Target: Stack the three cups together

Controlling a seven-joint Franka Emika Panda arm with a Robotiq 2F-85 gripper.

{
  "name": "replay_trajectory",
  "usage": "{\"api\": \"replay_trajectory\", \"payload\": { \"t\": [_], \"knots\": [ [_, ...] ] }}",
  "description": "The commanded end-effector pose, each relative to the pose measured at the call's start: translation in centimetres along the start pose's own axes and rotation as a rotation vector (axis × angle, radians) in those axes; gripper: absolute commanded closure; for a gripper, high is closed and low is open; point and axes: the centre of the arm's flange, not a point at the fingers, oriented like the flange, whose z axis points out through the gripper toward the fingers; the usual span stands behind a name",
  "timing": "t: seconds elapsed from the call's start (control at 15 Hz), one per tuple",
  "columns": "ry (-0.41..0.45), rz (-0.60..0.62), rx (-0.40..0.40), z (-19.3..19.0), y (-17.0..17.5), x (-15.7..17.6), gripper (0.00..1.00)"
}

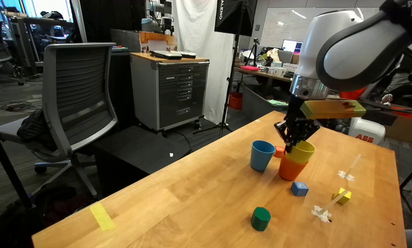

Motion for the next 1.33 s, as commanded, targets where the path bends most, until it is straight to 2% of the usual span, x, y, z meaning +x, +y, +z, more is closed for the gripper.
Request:
{"api": "replay_trajectory", "payload": {
  "t": [0.0,0.13,0.2,0.4,0.8,0.87,1.27],
  "knots": [
    [0.008,-0.037,-0.002,1.9,-0.7,-0.3,0.96],
    [0.006,-0.042,-0.007,2.5,-0.8,-0.4,0.92],
    [0.014,-0.043,-0.004,2.3,-0.9,-0.2,0.70],
    [0.013,-0.048,-0.004,2.2,-0.9,-0.2,0.50],
    [0.019,-0.069,-0.010,1.8,-1.2,-0.7,0.03],
    [0.018,-0.074,-0.012,1.9,-1.2,-0.8,0.00],
    [0.006,-0.093,-0.060,3.4,-1.2,-0.8,0.00]
  ]
}}
